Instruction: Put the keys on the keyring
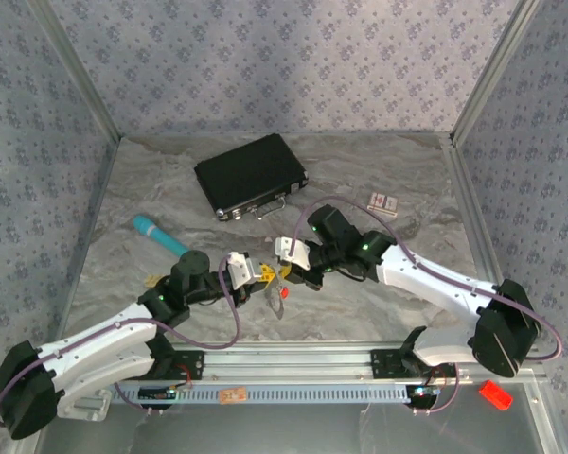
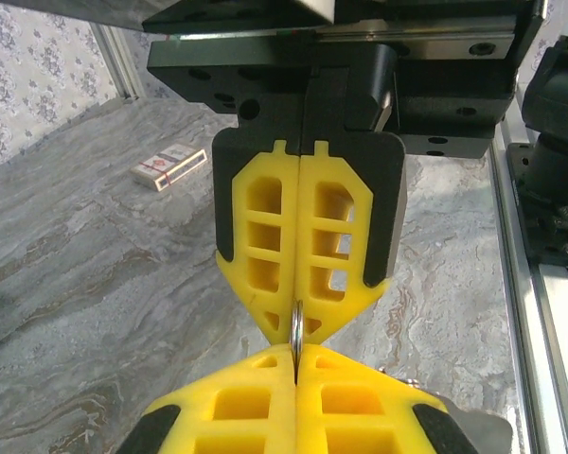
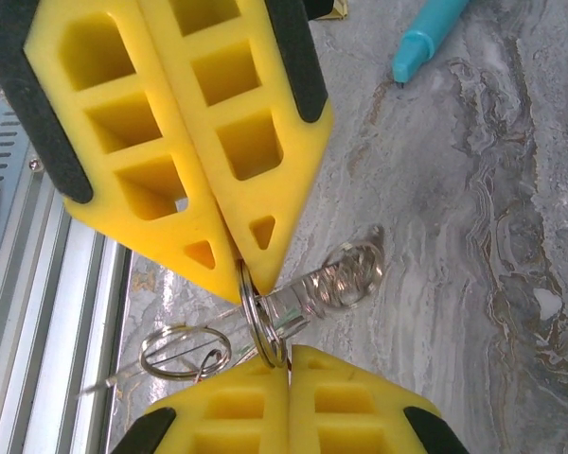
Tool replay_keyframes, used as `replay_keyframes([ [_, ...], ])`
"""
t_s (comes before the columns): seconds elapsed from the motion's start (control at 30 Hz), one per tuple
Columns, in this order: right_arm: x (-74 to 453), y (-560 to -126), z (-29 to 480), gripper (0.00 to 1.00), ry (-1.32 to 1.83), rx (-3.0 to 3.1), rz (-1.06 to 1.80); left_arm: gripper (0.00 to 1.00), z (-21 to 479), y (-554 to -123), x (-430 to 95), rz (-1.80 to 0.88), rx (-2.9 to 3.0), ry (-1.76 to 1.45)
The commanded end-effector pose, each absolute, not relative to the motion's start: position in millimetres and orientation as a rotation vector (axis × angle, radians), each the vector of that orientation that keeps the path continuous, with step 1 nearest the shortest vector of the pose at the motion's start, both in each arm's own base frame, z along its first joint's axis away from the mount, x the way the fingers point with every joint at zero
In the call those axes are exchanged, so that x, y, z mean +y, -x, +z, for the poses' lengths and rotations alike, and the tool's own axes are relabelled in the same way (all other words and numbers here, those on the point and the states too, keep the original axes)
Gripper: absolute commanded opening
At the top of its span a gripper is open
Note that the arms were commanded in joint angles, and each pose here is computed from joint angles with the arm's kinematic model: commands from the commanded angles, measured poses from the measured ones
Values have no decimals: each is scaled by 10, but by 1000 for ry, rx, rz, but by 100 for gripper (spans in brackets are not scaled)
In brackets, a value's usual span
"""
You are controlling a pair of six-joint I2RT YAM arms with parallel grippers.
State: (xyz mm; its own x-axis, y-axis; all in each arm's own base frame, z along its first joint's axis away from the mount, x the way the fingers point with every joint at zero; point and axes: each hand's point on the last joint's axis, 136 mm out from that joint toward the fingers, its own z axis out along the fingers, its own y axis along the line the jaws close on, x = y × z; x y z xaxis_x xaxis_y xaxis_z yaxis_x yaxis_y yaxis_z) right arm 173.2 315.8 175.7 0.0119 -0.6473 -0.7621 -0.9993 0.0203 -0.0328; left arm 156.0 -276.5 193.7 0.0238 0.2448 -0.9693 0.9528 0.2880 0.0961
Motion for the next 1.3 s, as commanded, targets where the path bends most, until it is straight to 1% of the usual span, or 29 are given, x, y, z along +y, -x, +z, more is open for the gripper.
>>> replay_keyframes([
  [0.0,3205,-1735,1799,6,1679,1703,753,0,2203,-1534,-2818,-849,1354,-1151],
  [0.13,3189,-1761,1857,8,1658,1693,754,0,2190,-1524,-2816,-853,1356,-1154],
  [0.17,3187,-1760,1868,9,1652,1690,760,0,2185,-1524,-2817,-854,1357,-1155],
  [0.27,3170,-1764,1895,23,1639,1681,765,0,2182,-1527,-2812,-850,1357,-1154],
  [0.3,3159,-1759,1907,24,1636,1674,767,0,2170,-1528,-2811,-850,1360,-1154],
  [0.37,3133,-1751,1925,26,1627,1663,766,0,2171,-1526,-2813,-850,1359,-1154],
  [0.47,3124,-1714,1975,26,1621,1642,787,0,2174,-1532,-2814,-850,1358,-1151],
  [0.57,3130,-1694,1992,25,1625,1634,797,0,2168,-1532,-2818,-852,1359,-1152],
  [0.73,3158,-1690,1997,19,1631,1629,806,0,2175,-1531,-2824,-855,1357,-1152],
  [0.9,3175,-1693,2053,4,1640,1617,795,0,2157,-1563,-2812,-837,1375,-1144],
  [0.97,3169,-1687,2071,0,1651,1615,782,5,2128,-1587,-2804,-815,1396,-1152],
  [1.07,3158,-1677,2083,0,1682,1617,741,14,2101,-1602,-2799,-793,1413,-1170],
  [1.27,3156,-1631,2007,0,1798,1649,629,13,2067,-1608,-2814,-779,1439,-1207],
])
